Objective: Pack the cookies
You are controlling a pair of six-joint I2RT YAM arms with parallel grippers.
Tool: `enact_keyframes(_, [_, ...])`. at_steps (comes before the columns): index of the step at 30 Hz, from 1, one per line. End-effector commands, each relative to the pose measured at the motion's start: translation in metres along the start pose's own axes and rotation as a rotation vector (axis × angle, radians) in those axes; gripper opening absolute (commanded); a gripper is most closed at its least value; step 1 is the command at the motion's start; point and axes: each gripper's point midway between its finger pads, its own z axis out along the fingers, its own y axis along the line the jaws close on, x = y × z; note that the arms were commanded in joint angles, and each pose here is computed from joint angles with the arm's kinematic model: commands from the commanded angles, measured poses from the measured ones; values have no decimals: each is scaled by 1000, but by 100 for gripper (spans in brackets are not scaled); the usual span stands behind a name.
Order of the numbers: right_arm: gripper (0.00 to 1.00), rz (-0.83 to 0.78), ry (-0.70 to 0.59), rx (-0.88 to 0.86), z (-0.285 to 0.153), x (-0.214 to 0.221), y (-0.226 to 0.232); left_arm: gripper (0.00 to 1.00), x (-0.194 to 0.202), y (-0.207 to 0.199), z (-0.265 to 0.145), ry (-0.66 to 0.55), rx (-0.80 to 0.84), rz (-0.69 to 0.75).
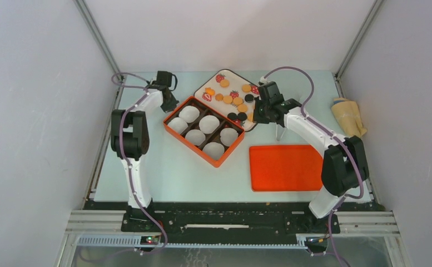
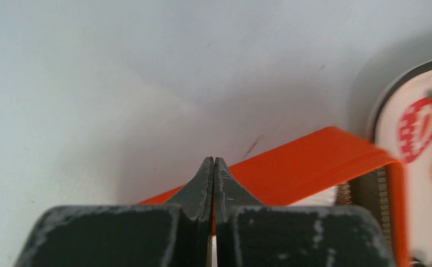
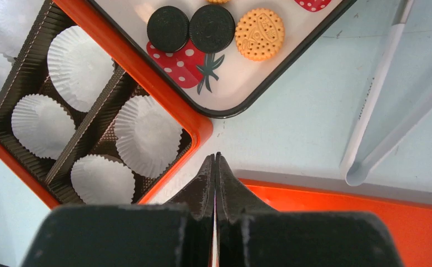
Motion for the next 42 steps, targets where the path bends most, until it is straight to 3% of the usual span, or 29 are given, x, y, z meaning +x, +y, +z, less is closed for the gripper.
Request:
enact_keyframes(1, [0, 18, -26, -28, 12, -19, 9, 0, 27, 22, -4, 42, -31, 35])
enact_keyframes(8, [0, 20, 52, 6, 59, -18, 1, 0, 85, 34, -34, 107, 5, 50])
enact_keyframes(18, [0, 12, 99, 17, 99, -36, -2, 0, 101, 21, -83, 81, 52, 129])
enact_keyframes(25, [0, -59, 184, -108, 114, -25, 37, 0, 108, 19, -130, 30, 75, 203])
enact_keyframes(33, [0, -132, 295, -260, 130, 10, 97, 0, 99, 11, -207, -123, 206, 241])
enact_keyframes(42, [0, -193, 386, -459, 113, 39, 151, 0, 97, 24, -225, -168, 232, 236])
